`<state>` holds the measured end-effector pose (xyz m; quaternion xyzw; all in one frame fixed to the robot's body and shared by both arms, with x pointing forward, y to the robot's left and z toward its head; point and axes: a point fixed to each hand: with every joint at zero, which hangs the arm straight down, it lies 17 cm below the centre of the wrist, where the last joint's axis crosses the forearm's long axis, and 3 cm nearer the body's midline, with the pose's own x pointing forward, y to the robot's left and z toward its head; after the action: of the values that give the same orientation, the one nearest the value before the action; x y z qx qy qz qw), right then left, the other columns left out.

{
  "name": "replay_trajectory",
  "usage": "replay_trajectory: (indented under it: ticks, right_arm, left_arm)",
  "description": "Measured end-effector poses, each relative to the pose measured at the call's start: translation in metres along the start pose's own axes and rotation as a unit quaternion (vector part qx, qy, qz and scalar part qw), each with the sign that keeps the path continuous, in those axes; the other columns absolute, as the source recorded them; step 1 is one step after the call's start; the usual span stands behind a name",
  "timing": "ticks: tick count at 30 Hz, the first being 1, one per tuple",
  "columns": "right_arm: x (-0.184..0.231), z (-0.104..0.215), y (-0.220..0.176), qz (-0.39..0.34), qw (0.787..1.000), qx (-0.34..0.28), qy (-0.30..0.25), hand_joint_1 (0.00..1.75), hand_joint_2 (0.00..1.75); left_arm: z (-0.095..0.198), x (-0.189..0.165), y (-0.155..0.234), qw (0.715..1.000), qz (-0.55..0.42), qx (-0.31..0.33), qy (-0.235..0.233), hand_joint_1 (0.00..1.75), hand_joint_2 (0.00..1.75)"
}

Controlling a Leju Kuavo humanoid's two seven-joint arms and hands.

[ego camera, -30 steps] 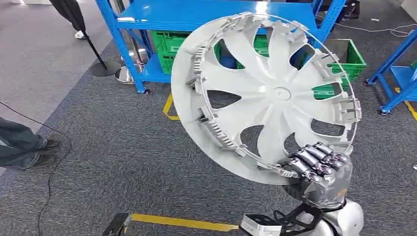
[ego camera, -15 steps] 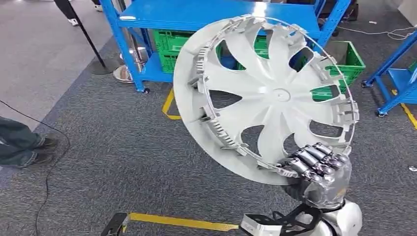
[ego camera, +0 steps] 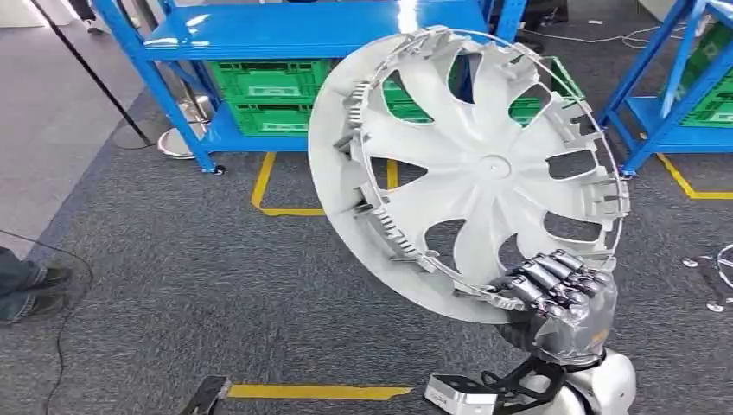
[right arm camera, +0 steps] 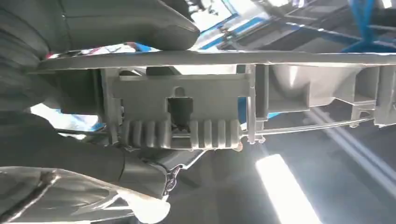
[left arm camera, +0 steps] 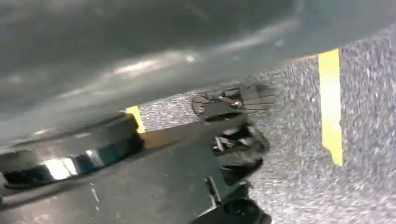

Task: Take the parts from the cabinet and place them on the table.

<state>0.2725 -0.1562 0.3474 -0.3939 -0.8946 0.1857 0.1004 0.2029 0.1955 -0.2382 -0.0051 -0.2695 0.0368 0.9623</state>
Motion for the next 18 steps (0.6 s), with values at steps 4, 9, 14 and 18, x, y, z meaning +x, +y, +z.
replay_trajectory:
  ticks: [4, 9, 14, 18]
  right_arm:
    - [0.0019, 0.0001, 0.0005, -0.002, 1.0, 0.0, -0.003, 1.75, 1.75]
    - [0.0024, -0.0017, 0.0001, -0.004, 1.0, -0.003, -0.005, 1.75, 1.75]
    - [0.0036, -0.0008, 0.0004, -0.006, 1.0, -0.002, -0.004, 1.75, 1.75]
    - [0.0043, -0.0028, 0.0008, -0.004, 1.0, -0.002, -0.009, 1.75, 1.75]
  left_arm:
    - [0.0008, -0.0035, 0.0004, 1.0, 0.0, 0.0, 0.003, 0.0, 0.0]
    - [0.0003, -0.0038, 0.0043, 1.0, 0.0, 0.004, 0.003, 0.0, 0.0]
    - [-0.0005, 0.0015, 0.001, 1.0, 0.003, 0.002, -0.001, 0.0, 0.0]
    - [0.0006, -0.0028, 0.0009, 1.0, 0.004, 0.002, 0.002, 0.0, 0.0]
